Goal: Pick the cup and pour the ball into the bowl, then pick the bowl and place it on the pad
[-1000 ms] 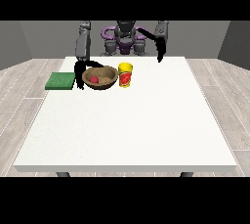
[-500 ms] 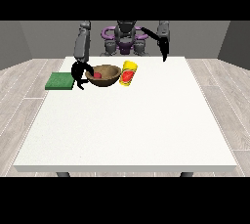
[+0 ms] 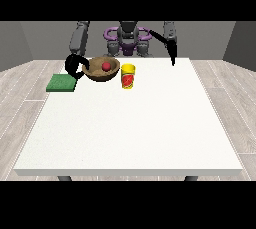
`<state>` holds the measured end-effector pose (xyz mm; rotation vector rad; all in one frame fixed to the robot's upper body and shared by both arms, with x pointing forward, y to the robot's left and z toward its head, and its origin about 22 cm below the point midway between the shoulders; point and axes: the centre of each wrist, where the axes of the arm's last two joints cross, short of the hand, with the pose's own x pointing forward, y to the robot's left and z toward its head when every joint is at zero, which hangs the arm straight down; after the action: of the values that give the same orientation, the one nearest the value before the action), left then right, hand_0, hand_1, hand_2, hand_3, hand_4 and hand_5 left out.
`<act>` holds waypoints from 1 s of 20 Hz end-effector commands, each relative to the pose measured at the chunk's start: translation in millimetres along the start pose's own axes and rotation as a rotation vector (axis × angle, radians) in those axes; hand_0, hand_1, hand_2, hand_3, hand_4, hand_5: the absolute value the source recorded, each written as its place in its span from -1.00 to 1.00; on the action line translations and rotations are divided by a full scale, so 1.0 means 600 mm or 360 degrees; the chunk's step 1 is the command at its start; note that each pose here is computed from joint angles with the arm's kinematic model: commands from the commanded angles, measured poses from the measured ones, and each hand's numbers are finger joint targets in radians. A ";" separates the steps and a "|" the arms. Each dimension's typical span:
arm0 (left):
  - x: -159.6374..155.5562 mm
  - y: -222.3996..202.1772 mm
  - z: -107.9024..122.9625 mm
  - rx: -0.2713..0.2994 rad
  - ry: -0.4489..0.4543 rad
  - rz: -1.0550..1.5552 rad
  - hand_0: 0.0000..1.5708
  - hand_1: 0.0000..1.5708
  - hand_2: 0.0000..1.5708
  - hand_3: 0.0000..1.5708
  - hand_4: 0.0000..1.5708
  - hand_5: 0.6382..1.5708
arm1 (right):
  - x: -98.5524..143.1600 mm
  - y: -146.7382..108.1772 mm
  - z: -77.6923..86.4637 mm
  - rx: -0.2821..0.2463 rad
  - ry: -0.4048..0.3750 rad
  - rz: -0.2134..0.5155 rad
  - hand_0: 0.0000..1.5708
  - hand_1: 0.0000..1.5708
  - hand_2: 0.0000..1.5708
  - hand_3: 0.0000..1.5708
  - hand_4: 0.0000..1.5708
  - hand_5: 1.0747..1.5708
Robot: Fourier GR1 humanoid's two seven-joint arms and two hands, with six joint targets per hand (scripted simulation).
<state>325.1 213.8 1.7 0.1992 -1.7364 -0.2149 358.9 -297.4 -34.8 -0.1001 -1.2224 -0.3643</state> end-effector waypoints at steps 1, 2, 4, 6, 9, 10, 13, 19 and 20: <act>-0.042 0.022 0.018 0.0043 0.0072 -0.0005 -1.00 -1.00 -1.00 -1.00 -1.00 -0.85 | 0.116 -0.035 -0.018 0.0009 0.0008 0.0078 1.00 1.00 1.00 0.13 0.14 0.92; -0.031 0.014 0.006 0.0058 0.0016 -0.0012 -1.00 -1.00 -1.00 -1.00 -1.00 -0.85 | 0.067 -0.027 -0.009 -0.0004 0.0027 0.0117 1.00 1.00 1.00 0.16 0.13 0.93; 0.007 -0.014 -0.009 -0.0011 -0.0047 0.0010 -1.00 -1.00 -1.00 -1.00 -1.00 -0.85 | 0.086 -0.099 -0.010 -0.0050 -0.0047 0.0055 1.00 1.00 1.00 0.07 0.14 0.96; 0.002 -0.029 0.007 -0.0005 0.0024 0.0001 -1.00 -1.00 -1.00 -1.00 -1.00 -0.84 | 0.059 -0.132 0.000 -0.0039 0.0047 0.0019 1.00 1.00 1.00 -0.09 0.14 0.98; -0.006 -0.021 -0.002 0.0017 0.0043 -0.0032 -1.00 -1.00 -1.00 -1.00 -1.00 -0.85 | 0.085 -0.131 -0.002 -0.0041 0.0059 0.0044 1.00 1.00 1.00 0.05 0.13 0.99; -0.008 -0.049 -0.007 0.0051 -0.0009 -0.0022 -1.00 -1.00 -1.00 -1.00 -1.00 -0.84 | 0.102 -0.131 -0.003 0.0000 -0.0024 0.0047 1.00 1.00 1.00 0.05 0.13 0.99; 0.011 -0.044 -0.021 0.0015 -0.0028 -0.0027 -1.00 -1.00 -1.00 -1.00 -1.00 -0.85 | 0.109 -0.181 0.004 -0.0022 -0.0021 0.0034 1.00 1.00 1.00 0.05 0.13 0.99; 0.047 -0.070 -0.023 0.0043 -0.0354 -0.0064 -1.00 -1.00 -1.00 -1.00 -1.00 -0.84 | 0.163 -0.281 0.018 -0.0039 -0.0183 -0.0145 1.00 1.00 1.00 -0.01 0.11 1.00; 0.070 -0.060 -0.031 0.0034 -0.0394 -0.0071 -1.00 -1.00 -1.00 -1.00 -1.00 -0.84 | 0.169 -0.302 0.023 -0.0054 -0.0276 -0.0170 1.00 1.00 1.00 -0.12 0.10 1.00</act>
<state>334.7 177.1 14.6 0.2342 -1.8924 -0.2438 329.6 -453.2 28.9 -0.0979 -1.3209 -0.4248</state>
